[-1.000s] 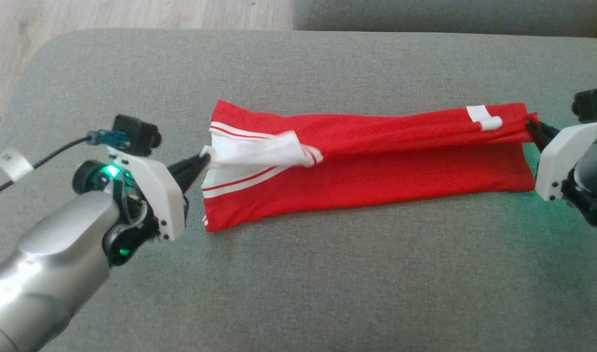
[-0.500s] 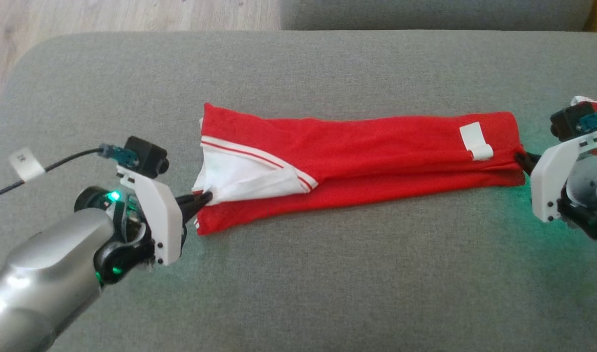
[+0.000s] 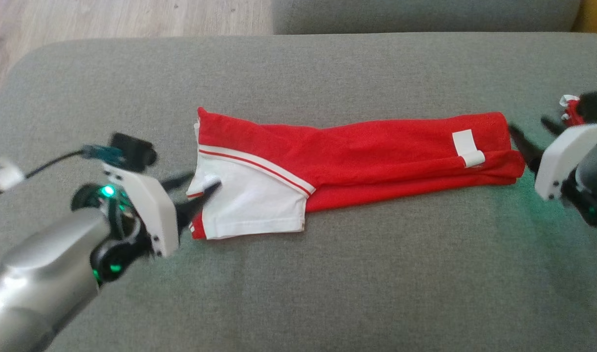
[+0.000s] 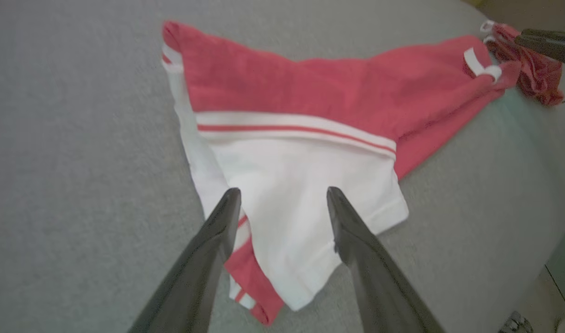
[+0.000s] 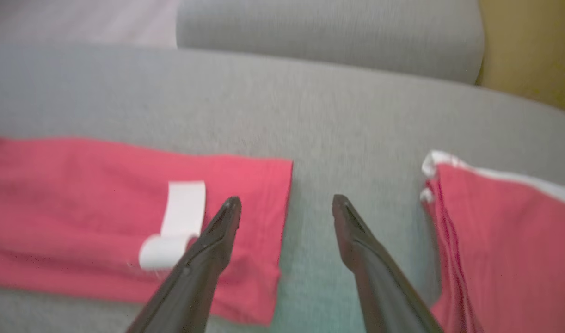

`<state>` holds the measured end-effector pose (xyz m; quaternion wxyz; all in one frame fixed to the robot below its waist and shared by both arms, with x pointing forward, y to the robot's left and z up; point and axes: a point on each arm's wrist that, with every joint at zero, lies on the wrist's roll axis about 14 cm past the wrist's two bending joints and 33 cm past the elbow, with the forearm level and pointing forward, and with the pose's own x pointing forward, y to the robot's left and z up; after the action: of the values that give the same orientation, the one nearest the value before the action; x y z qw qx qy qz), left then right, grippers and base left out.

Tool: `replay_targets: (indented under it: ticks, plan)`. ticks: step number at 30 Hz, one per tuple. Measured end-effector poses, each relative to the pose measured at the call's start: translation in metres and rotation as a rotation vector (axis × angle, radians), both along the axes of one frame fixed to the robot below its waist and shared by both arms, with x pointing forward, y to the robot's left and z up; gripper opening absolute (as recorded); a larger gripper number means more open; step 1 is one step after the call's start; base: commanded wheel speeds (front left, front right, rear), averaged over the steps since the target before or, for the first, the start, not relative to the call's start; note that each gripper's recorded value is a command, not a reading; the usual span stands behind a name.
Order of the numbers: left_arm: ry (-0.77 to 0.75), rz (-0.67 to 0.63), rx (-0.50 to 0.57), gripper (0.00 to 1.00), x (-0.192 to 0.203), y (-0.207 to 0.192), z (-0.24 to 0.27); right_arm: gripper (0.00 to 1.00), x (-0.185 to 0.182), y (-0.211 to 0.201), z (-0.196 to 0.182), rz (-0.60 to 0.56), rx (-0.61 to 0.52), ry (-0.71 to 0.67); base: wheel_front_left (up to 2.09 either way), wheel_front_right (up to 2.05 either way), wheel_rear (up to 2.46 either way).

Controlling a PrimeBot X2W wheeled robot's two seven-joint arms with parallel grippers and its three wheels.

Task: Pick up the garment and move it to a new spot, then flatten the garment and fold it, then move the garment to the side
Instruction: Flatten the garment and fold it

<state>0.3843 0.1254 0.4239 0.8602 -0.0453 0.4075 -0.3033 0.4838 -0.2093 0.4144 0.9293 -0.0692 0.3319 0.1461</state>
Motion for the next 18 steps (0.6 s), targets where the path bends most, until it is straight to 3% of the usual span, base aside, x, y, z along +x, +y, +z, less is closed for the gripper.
replay_targets:
  ticks: [3, 8, 11, 15, 18]
  plan:
    - [-0.162, 0.098, -0.039, 1.0, 0.029, 0.01, 0.022, 1.0, 0.019, 0.009, 0.03, 0.003, 0.059, -0.159, 0.0, 0.0, 0.0]
    - [-0.567, 0.301, -0.096, 1.0, 0.076, 0.03, 0.083, 1.0, 0.038, 0.027, 0.086, -0.018, 0.197, -0.422, 0.0, 0.0, 0.0]
    - [-0.726, 0.32, -0.01, 1.0, 0.085, 0.036, 0.104, 1.0, 0.039, 0.039, 0.105, -0.013, 0.242, -0.492, 0.0, 0.0, 0.0]
    - [-0.925, 0.434, -0.103, 1.0, 0.096, 0.031, 0.167, 1.0, 0.05, 0.043, 0.164, -0.022, 0.319, -0.668, 0.0, 0.0, 0.0]
    - [-0.985, 0.511, -0.144, 1.0, 0.082, 0.033, 0.174, 1.0, 0.042, 0.045, 0.184, -0.032, 0.351, -0.766, 0.0, 0.0, 0.0]
